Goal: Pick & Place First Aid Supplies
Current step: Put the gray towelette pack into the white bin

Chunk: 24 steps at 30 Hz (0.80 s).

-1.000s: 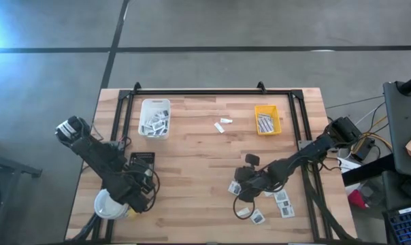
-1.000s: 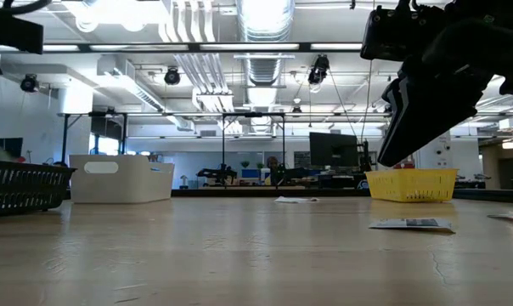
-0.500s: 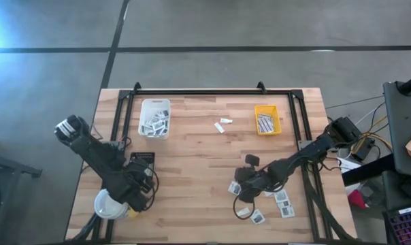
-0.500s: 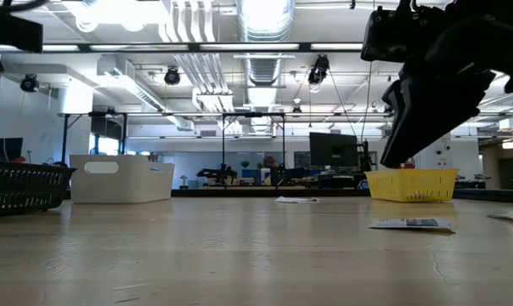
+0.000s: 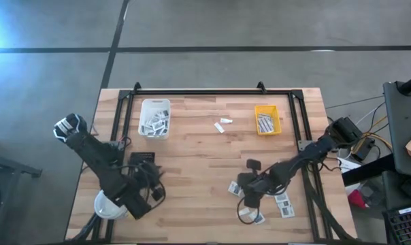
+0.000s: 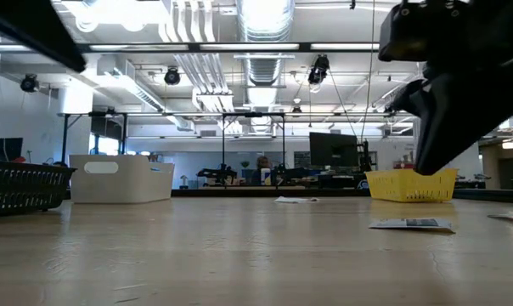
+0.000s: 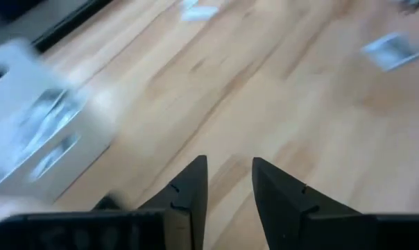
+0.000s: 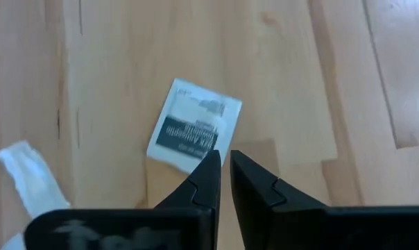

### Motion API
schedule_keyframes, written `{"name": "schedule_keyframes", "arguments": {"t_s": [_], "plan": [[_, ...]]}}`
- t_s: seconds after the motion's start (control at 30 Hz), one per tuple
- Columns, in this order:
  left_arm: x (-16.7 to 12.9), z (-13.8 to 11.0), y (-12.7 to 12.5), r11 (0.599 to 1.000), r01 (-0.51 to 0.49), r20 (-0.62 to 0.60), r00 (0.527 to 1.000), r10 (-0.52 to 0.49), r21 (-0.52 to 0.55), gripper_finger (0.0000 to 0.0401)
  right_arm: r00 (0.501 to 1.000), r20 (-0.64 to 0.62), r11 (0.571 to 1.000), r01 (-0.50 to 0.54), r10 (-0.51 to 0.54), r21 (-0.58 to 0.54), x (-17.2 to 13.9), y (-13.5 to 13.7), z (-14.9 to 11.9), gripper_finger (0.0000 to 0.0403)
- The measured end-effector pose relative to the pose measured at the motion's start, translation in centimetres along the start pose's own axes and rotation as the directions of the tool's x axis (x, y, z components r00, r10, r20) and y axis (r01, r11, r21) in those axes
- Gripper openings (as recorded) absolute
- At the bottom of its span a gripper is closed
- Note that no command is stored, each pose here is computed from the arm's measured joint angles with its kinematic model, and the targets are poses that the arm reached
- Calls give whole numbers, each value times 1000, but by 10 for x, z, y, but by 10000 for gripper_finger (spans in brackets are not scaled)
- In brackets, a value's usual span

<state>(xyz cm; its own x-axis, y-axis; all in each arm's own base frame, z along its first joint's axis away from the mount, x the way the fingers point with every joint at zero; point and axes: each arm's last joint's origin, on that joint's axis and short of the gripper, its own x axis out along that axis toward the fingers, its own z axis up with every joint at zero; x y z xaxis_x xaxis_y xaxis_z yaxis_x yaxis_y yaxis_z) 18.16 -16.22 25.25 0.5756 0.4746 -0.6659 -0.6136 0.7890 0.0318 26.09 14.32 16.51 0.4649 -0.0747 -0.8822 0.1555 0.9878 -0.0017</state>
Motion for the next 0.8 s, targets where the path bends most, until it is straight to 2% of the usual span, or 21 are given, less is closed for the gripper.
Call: {"name": "schedule_keyframes", "arguments": {"t_s": [0.17, 0.3, 0.53, 0.8], "plan": [[13, 12, -20, 991, 119, 69, 990, -124, 64, 108, 1000, -13, 999, -8, 7, -38, -3, 8, -7, 27], [28, 27, -36, 974, 173, 117, 975, -191, 148, 108, 1000, -19, 998, -16, 15, -64, -6, 13, -12, 27], [61, 49, -57, 937, 215, 167, 949, -267, 277, 108, 999, -15, 996, -30, 29, -84, -8, 20, -17, 27], [94, 52, -74, 908, 251, 168, 932, -320, 335, 108, 1000, -7, 996, -26, 25, -86, -7, 20, -16, 27]]}}
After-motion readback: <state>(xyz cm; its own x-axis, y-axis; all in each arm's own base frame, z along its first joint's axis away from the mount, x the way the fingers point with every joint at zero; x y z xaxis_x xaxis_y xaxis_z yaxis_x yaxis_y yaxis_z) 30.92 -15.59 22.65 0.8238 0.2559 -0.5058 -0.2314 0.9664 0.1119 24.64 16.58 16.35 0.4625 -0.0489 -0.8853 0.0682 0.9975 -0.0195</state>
